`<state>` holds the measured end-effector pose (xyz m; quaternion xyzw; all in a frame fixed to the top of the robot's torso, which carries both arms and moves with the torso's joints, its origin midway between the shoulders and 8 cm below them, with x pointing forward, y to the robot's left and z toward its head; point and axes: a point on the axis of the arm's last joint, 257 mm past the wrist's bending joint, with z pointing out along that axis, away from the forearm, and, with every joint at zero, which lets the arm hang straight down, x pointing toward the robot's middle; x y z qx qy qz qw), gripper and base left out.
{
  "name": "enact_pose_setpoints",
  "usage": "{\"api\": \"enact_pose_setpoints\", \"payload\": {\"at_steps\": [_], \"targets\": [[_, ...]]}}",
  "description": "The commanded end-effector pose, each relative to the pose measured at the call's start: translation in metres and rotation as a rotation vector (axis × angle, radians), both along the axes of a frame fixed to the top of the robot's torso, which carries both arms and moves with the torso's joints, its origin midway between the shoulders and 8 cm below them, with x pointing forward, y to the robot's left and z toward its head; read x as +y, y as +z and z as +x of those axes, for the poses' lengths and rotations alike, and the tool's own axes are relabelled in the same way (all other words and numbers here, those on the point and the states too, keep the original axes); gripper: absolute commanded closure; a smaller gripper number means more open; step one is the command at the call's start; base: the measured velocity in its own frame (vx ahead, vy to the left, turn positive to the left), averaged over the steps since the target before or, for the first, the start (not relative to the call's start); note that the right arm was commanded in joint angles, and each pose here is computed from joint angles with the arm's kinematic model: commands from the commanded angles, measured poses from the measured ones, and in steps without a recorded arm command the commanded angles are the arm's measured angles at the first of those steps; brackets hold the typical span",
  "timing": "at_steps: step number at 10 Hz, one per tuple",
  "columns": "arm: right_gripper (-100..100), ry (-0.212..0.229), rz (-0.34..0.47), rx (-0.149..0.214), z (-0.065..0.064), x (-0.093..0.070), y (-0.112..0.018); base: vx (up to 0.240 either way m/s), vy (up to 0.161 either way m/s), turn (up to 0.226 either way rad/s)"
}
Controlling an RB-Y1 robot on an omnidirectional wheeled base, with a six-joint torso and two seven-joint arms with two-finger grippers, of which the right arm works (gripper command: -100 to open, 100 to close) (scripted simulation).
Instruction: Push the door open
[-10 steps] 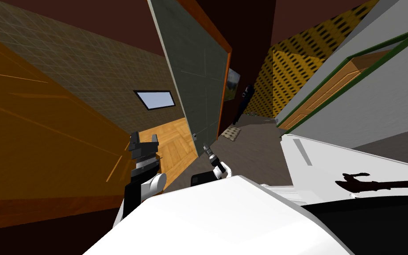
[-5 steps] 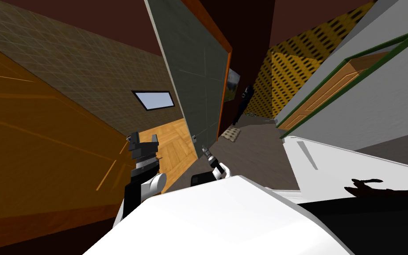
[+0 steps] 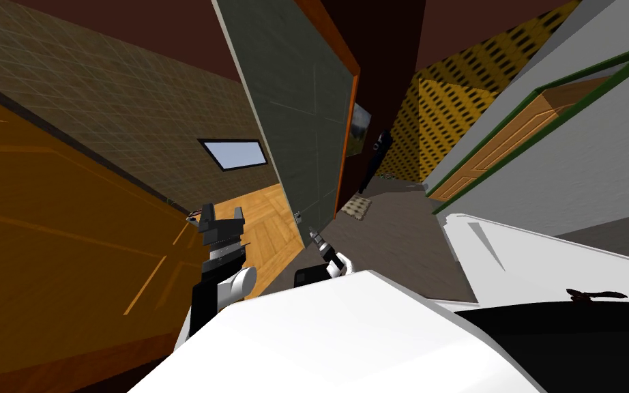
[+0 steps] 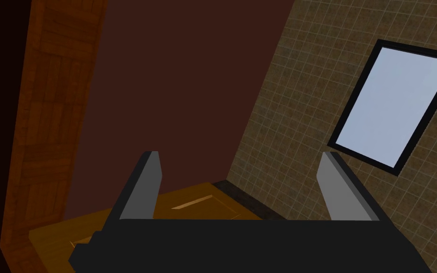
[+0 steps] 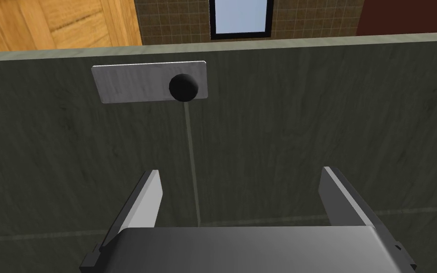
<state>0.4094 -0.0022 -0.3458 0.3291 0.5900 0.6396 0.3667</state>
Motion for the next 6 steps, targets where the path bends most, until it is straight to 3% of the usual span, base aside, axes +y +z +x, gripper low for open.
{"api": "enact_pose_setpoints", "payload": {"at_steps": [1,6], "targets": [[-100,0.01,-0.004,0.009,-0.001,0.002,-0.006,0.094,-0.004,-0.01],[-100,0.057,-0.021,0.045,-0.012,0.017,-0.027,0.094,0.003,-0.016]]}}
